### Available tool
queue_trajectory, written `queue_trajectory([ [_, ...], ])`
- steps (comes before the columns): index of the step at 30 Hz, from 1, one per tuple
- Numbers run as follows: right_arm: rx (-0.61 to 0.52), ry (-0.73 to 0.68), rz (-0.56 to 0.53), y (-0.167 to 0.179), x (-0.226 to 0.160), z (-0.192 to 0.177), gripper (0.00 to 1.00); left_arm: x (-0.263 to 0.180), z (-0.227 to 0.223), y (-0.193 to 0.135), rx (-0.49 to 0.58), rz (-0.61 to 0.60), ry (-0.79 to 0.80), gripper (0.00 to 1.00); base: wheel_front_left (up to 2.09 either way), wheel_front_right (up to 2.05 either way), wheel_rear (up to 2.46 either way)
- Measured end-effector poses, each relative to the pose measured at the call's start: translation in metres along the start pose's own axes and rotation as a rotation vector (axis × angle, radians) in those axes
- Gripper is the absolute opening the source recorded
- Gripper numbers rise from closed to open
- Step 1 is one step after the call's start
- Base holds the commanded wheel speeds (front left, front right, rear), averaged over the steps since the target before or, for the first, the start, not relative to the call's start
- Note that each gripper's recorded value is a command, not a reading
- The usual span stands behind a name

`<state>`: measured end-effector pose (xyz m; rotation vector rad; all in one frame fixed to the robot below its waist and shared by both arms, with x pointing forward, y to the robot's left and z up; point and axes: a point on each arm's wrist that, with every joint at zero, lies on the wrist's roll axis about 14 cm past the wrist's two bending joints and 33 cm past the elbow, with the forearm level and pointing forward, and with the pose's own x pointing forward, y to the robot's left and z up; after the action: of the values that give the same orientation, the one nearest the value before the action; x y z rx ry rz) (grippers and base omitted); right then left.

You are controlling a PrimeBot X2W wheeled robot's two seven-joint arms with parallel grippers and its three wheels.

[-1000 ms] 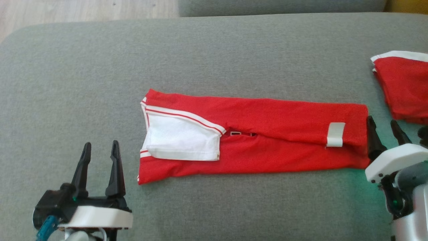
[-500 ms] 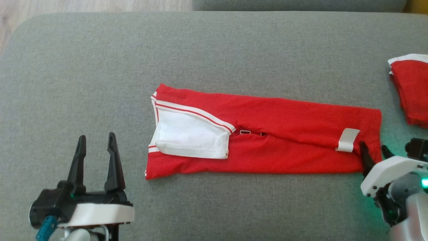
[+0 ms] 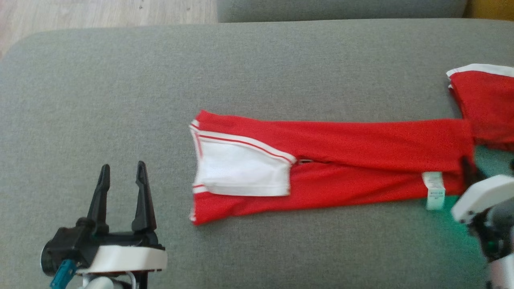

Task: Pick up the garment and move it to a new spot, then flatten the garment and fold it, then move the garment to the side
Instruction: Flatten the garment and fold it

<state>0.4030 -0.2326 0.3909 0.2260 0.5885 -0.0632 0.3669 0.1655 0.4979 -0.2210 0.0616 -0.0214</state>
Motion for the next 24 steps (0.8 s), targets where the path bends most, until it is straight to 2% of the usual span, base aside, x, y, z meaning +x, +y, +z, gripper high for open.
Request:
queue_trajectory([
  [6,-0.003,-0.091,-0.04,-0.021,-0.013,0.037,0.0,-0.001,0.0,-0.005,-0.003,-0.015,-0.001,1.0,0.0,0.0,0.0],
  [12,-0.009,-0.154,-0.013,-0.012,-0.022,0.063,0.0,-0.003,-0.004,-0.005,-0.001,-0.014,0.009,1.0,0.0,0.0,0.0],
  [17,-0.035,-0.193,0.079,0.027,-0.031,0.076,0.0,-0.009,-0.008,-0.01,-0.011,-0.026,0.019,1.0,0.0,0.0,0.0],
  [24,-0.052,-0.196,0.334,0.122,-0.048,0.077,0.0,-0.015,-0.01,-0.006,-0.016,-0.009,0.025,1.0,0.0,0.0,0.0],
])
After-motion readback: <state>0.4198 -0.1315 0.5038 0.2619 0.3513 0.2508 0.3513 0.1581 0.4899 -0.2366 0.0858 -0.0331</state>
